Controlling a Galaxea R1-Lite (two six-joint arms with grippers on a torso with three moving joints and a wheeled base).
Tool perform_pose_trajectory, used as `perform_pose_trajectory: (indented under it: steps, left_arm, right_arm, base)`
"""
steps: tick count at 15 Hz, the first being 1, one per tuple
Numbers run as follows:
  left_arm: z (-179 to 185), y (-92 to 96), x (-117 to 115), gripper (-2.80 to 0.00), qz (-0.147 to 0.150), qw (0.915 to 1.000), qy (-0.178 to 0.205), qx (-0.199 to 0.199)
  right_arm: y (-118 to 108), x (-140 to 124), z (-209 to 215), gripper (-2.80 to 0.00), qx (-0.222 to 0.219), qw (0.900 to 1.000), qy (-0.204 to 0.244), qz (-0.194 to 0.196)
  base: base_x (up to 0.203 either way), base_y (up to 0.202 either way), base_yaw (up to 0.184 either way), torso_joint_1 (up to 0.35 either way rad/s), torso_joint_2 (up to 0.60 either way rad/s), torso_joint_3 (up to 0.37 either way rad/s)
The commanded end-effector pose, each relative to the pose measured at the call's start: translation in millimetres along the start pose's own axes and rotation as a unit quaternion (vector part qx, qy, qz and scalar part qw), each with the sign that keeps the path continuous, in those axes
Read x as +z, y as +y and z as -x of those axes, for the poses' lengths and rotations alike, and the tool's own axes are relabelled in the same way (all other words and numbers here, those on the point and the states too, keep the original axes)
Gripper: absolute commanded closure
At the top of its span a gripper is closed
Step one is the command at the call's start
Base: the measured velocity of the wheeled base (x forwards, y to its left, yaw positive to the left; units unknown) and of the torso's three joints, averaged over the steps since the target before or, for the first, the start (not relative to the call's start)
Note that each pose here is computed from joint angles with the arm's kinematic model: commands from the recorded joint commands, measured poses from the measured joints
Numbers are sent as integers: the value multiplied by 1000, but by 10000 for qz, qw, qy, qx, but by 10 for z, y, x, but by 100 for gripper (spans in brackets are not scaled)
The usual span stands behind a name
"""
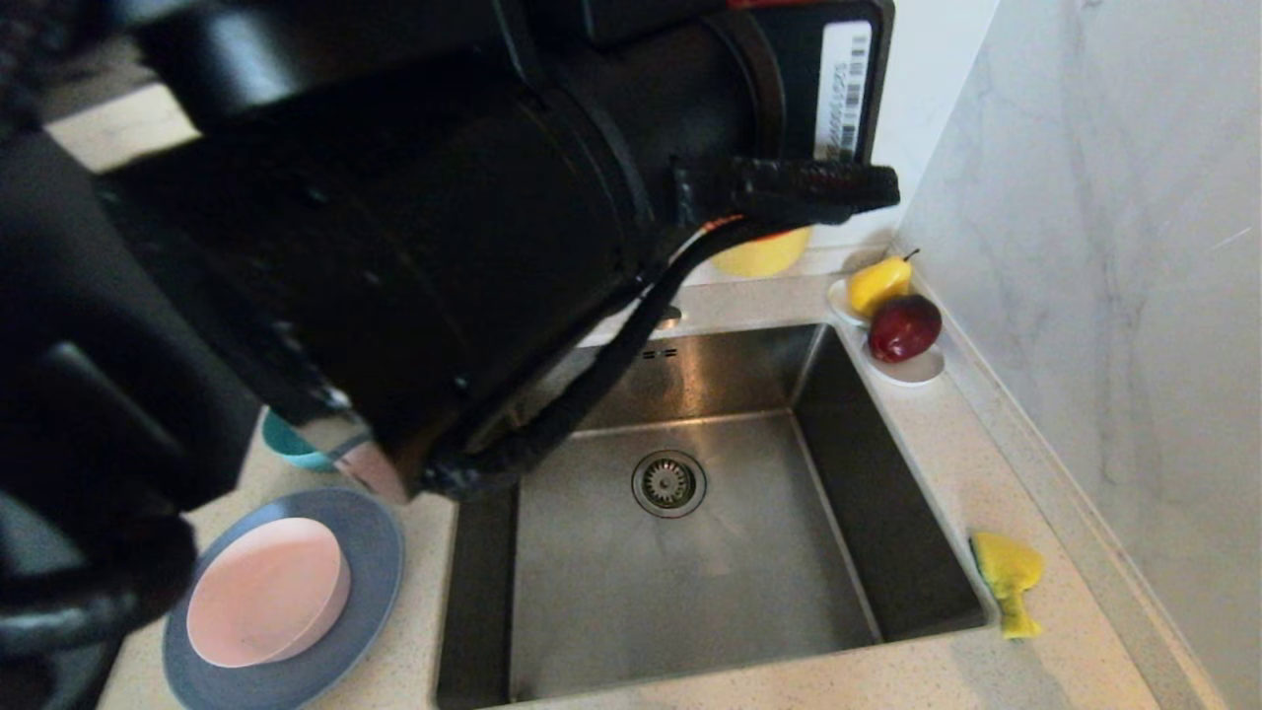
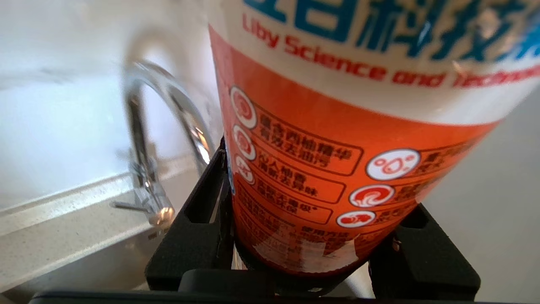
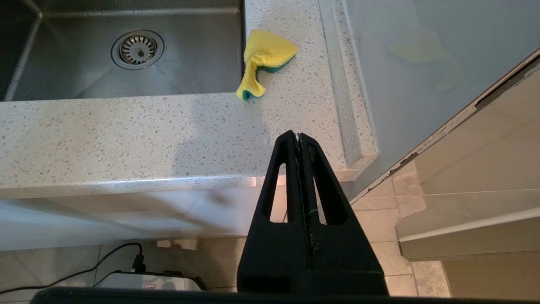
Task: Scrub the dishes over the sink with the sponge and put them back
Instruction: Squeeze it onto the sponge
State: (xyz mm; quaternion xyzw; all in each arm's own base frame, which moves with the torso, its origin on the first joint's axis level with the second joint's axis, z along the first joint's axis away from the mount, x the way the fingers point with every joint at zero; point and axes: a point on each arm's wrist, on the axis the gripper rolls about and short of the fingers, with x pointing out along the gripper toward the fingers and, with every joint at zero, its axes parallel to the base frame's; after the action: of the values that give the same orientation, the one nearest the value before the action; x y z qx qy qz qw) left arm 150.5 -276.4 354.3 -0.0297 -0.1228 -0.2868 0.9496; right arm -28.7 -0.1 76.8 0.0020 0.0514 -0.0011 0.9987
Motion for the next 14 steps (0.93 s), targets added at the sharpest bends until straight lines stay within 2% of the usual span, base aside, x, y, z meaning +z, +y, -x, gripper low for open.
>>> perform_pose_trajectory:
  steps: [1,4,9,14]
  left_arm:
    - [-179,-150,-209,0,-199,9992,307,-139]
    - [-362,-300,-382,0,-431,9966,637,-286]
    - [-640,-636,-801,0,-1136,9879,936,-489]
    - [-743,-807,-1259,0,-1947,9695,1338,-656]
  right_arm:
    - [0,-2,0,0,2,10000,7,-2]
    - [0,-2,0,0,2,10000,8,-2]
    - [0,-2,0,0,2,10000,5,-2]
    - [0,-1,0,0,2,10000,0,-2]
  base:
    - [0,0,0,0,0,0]
    - [0,0,0,0,0,0]
    - [0,0,0,0,0,0]
    - [0,0,0,0,0,0]
